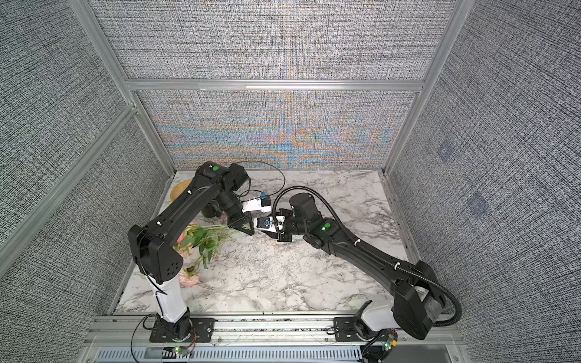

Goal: Wrap bouquets with tape
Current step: Wrap the tape around the bouquet.

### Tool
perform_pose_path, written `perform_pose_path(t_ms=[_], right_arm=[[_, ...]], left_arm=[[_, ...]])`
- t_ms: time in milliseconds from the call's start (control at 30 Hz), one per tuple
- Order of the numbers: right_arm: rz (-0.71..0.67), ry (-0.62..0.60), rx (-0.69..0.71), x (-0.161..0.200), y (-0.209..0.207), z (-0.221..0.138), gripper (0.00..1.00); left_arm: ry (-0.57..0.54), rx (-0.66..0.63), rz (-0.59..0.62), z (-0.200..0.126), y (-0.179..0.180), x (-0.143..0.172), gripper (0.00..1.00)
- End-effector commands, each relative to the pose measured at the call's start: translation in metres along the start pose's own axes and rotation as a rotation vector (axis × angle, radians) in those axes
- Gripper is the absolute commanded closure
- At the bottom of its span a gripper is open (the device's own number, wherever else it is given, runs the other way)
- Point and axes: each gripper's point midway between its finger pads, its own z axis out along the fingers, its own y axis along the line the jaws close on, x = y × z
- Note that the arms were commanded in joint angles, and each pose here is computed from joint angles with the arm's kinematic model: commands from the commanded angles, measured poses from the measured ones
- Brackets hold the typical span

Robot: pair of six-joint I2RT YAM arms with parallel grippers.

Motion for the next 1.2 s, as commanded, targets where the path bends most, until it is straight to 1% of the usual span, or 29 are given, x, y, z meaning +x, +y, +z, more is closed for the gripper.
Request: perform_pose_path(t_ms=[0,67,200,333,400,433,467,700,733,767,800,833,900,967,1067,1167], right_arm=[[0.004,0.063,0.004,0.011,0.001,0.002,0.58],[0.012,0.057,0.012,0.011,0.0,0.002,0.61],[0.024,0.049,0.015,0.01,0.001,0.002,0.7],[0.034,0.058,0.012,0.012,0.001,0.003,0.83],[0.038,0.065,0.015,0.013,0.0,0.003,0.92],[0.038,0.069,0.015,0.014,0.001,0.003,0.94],[0.04,0.074,0.019,0.015,-0.001,0.003,0.99],[0.045,0.087,0.011,0.016,0.001,0.001,1.0],[0.047,0.088,0.013,0.016,0.001,-0.001,0.9],[0.047,0.088,0.013,0.016,0.002,-0.003,0.7],[0.043,0.094,0.011,0.017,0.004,-0.005,0.55],[0.04,0.099,0.018,0.017,0.004,-0.007,0.48],[0.033,0.108,0.033,0.018,0.004,-0.013,0.41],[0.024,0.118,0.042,0.02,0.004,-0.017,0.38],[0.012,0.121,0.052,0.019,0.003,-0.024,0.35],[0.015,0.086,0.056,0.009,0.002,-0.028,0.34]], left_arm=[[-0.007,0.031,-0.002,-0.001,-0.007,-0.001,1.0],[-0.009,0.032,-0.002,-0.001,-0.007,-0.001,1.0],[-0.003,0.032,-0.008,0.0,-0.005,0.0,1.0],[-0.001,0.031,-0.008,0.0,-0.005,0.0,1.0],[0.001,0.031,-0.009,0.001,-0.005,0.0,1.0],[0.0,0.031,-0.009,0.0,-0.005,0.0,1.0],[0.003,0.031,-0.011,0.001,-0.005,0.001,1.0],[0.008,0.031,-0.011,0.004,-0.004,0.003,1.0],[0.009,0.032,-0.012,0.004,-0.003,0.003,1.0],[0.013,0.034,-0.015,0.005,-0.003,0.004,1.0],[0.013,0.034,-0.015,0.006,-0.003,0.004,1.0],[0.015,0.037,-0.019,0.006,-0.003,0.004,1.0],[0.018,0.04,-0.02,0.007,-0.002,0.005,1.0],[0.017,0.041,-0.02,0.007,-0.003,0.004,1.0],[0.017,0.043,-0.019,0.008,-0.002,0.004,1.0],[0.018,0.044,-0.02,0.008,-0.002,0.004,1.0]])
